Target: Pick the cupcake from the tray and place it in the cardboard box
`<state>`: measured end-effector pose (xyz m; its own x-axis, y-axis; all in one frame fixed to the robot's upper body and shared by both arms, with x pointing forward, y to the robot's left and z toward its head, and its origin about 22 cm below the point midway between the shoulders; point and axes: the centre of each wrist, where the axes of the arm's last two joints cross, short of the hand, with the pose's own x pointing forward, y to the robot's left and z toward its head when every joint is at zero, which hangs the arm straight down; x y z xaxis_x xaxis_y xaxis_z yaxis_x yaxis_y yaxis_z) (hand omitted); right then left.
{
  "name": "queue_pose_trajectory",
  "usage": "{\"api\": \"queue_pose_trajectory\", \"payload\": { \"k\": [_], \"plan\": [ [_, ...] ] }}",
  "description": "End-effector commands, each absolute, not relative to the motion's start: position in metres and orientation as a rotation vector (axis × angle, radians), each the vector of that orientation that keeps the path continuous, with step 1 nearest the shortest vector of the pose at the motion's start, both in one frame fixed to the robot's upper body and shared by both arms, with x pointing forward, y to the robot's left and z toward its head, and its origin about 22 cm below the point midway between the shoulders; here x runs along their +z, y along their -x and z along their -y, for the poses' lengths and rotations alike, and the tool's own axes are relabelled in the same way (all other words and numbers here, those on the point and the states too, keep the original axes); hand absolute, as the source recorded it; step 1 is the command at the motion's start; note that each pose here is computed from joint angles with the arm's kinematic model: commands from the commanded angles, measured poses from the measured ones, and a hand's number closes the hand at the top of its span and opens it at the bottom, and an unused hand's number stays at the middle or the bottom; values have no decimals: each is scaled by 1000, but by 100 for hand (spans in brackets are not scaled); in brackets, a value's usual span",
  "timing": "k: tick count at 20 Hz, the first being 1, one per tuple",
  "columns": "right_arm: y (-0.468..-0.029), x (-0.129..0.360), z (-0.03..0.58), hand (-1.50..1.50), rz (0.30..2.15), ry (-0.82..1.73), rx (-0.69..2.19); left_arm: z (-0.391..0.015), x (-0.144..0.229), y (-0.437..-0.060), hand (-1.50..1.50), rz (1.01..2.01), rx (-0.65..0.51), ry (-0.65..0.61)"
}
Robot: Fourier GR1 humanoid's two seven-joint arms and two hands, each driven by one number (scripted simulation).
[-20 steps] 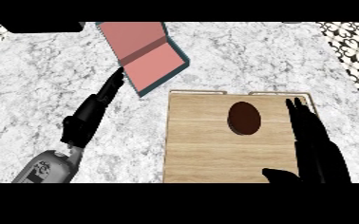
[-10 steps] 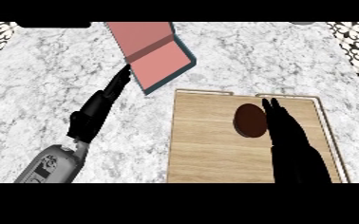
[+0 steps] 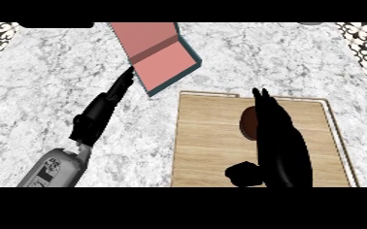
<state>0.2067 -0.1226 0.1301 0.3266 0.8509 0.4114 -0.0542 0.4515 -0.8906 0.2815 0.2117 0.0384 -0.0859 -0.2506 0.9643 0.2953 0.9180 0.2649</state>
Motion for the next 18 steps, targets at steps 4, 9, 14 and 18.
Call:
{"api": "queue_pose_trajectory", "payload": {
  "k": [4, 9, 14, 18],
  "plan": [
    [-215, 131, 116, -150, 866, 960, 698, -205, 34, -280, 0, 1585, -432, 44],
    [-239, 95, 121, -150, 934, 994, 696, -212, 43, -274, 0, 1596, -467, 37],
    [-226, 104, 134, -150, 882, 987, 719, -214, 49, -294, 0, 1598, -455, 6],
    [-250, 101, 134, -150, 878, 953, 734, -201, 43, -286, 0, 1613, -428, 22]
  ]
}}
